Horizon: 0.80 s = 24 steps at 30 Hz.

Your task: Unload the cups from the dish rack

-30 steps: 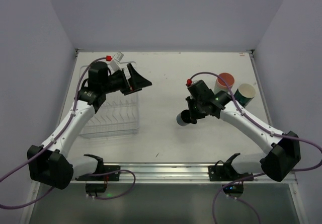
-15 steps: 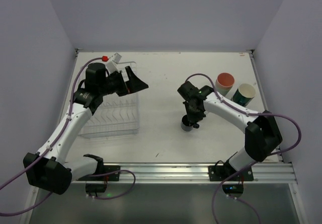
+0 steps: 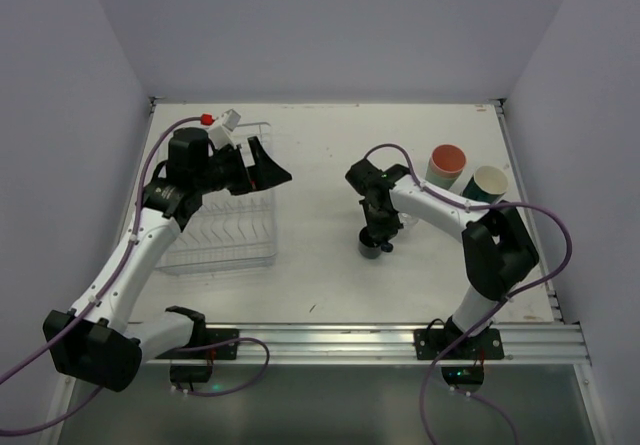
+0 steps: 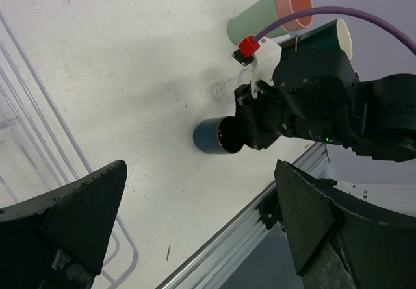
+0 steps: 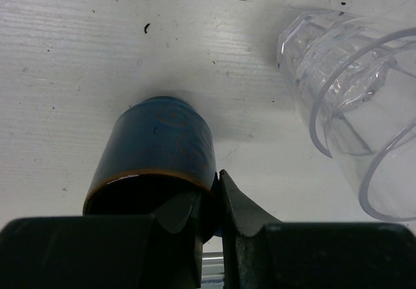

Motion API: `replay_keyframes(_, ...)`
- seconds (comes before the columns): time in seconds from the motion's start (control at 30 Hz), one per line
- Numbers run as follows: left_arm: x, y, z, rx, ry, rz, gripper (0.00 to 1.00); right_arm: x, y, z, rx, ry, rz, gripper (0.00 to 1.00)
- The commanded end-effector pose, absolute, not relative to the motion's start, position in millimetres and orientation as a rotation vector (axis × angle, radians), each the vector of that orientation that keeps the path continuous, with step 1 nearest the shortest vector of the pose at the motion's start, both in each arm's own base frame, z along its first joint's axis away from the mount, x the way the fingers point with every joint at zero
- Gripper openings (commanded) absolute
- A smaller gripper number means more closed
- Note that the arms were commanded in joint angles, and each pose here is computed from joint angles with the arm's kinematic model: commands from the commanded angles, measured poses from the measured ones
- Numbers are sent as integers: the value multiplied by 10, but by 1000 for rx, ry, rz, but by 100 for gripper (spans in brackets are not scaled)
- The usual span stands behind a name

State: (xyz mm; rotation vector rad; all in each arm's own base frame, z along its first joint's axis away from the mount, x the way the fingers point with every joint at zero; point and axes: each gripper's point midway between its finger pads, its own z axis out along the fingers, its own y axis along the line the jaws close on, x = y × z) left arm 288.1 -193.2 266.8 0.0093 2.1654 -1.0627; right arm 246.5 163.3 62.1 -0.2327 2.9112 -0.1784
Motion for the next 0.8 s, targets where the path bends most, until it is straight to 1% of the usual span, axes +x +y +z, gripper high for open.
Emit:
replay_keyframes(0.0, 2845, -1928, 2848, 74, 2117, -1045, 100, 2635, 1695, 716, -199, 2858, -163, 6)
replay_keyframes(0.03, 2835, -1924, 2844, 75, 2121, -1043, 100, 2639, 1697, 716, -191, 2856, -163, 9)
replay_keyframes(0.07, 2832, -1922, 2834, 79, 2123, -1040, 100, 2644, 1698, 721, -188, 2853, -162, 15)
replay_keyframes(0.13, 2818, -1923, 2811, 83, 2129, -1043, 100, 2644, 1689, 737, -182, 2845, -162, 22)
replay_keyframes(0.17, 2811, -1925, 2810, 88, 2128, -1044, 100, 2652, 1683, 756, -175, 2837, -163, 32)
replay_keyframes(0.27, 2789, -1921, 2788, 98, 2129, -1043, 100, 2677, 1663, 827, -160, 2810, -166, 44)
replay_keyframes(0.47, 2754, -1905, 2702, 111, 2139, -1018, 100, 2711, 1615, 1165, -125, 2694, -129, 56)
replay_keyframes(0.5, 2749, -1902, 2698, 111, 2138, -1011, 100, 2697, 1621, 1216, -130, 2677, -120, 61)
replay_keyframes(0.6, 2719, -1957, 2657, 127, 2147, -978, 100, 2633, 1631, 1486, -126, 2597, -70, 68)
replay_keyframes(0.67, 2683, -2054, 2609, 144, 2163, -947, 100, 2573, 1633, 1681, -118, 2540, -14, 77)
replay_keyframes(0.7, 2665, -2109, 2565, 154, 2179, -940, 100, 2527, 1671, 1729, -127, 2527, 17, 80)
replay_keyframes(0.73, 2597, -2211, 2541, 177, 2192, -948, 100, 2492, 1687, 1759, -131, 2517, 44, 96)
replay_keyframes(0.77, 2592, -2236, 2473, 169, 2212, -935, 100, 2440, 1709, 1840, -133, 2500, 97, 98)
